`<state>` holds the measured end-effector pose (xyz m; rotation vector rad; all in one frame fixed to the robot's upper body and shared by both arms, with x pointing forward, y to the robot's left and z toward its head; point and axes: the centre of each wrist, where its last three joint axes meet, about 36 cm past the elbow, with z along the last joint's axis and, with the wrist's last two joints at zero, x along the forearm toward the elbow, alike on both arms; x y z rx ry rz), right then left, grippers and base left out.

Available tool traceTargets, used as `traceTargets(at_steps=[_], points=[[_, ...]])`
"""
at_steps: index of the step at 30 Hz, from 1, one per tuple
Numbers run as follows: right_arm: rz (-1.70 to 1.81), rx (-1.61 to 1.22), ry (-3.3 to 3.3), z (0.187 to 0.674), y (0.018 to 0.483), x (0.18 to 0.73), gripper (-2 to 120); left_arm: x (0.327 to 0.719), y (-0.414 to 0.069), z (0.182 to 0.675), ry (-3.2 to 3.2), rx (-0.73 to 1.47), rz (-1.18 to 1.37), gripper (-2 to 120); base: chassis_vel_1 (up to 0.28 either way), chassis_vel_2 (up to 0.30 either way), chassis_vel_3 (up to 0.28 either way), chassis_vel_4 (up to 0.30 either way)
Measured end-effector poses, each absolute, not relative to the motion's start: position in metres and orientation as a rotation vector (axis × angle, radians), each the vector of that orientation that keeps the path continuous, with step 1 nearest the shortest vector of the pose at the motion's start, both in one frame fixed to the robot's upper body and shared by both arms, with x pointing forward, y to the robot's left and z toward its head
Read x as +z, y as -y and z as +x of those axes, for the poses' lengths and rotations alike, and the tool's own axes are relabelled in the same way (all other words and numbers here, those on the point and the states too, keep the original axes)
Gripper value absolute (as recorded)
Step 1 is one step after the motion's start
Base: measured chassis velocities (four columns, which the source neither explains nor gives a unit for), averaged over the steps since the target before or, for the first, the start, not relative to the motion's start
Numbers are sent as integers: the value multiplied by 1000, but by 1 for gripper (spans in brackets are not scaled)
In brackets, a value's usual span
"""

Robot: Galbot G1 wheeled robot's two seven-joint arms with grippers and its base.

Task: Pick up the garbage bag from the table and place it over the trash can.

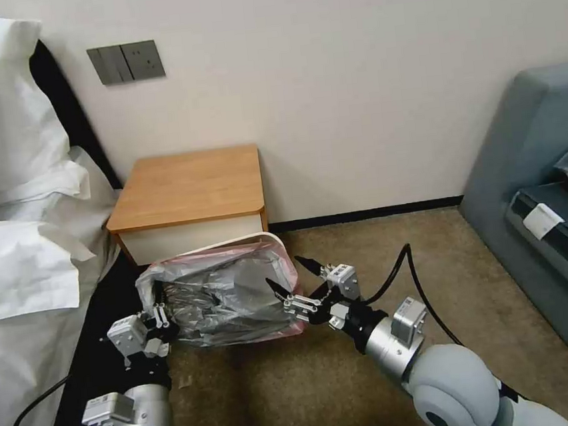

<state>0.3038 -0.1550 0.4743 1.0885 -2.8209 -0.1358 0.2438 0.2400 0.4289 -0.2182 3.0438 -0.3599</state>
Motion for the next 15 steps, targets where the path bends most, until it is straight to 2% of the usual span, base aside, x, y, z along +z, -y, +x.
traceTargets(at_steps=[2,4,5,9,10,12,15], points=[[1091,-135,2820,304,155,474,49,429,-240,244,-3043,-360,-218,6,0,0,0,0],[1093,-128,2818,304,154,473,37,430,-240,244,-3042,-362,-219,6,0,0,0,0],[1093,-128,2818,304,154,473,37,430,-240,244,-3042,-362,-219,6,0,0,0,0],[1088,-103,2824,306,155,470,18,433,-238,242,-3036,-362,-212,6,0,0,0,0],[1088,-103,2824,306,155,470,18,433,-238,242,-3036,-362,-212,6,0,0,0,0],[1102,-84,2840,306,154,474,7,433,-238,242,-3036,-361,-212,6,0,0,0,0],[1135,-4,2878,310,155,476,0,432,-238,242,-3037,-354,-210,6,0,0,0,0]])
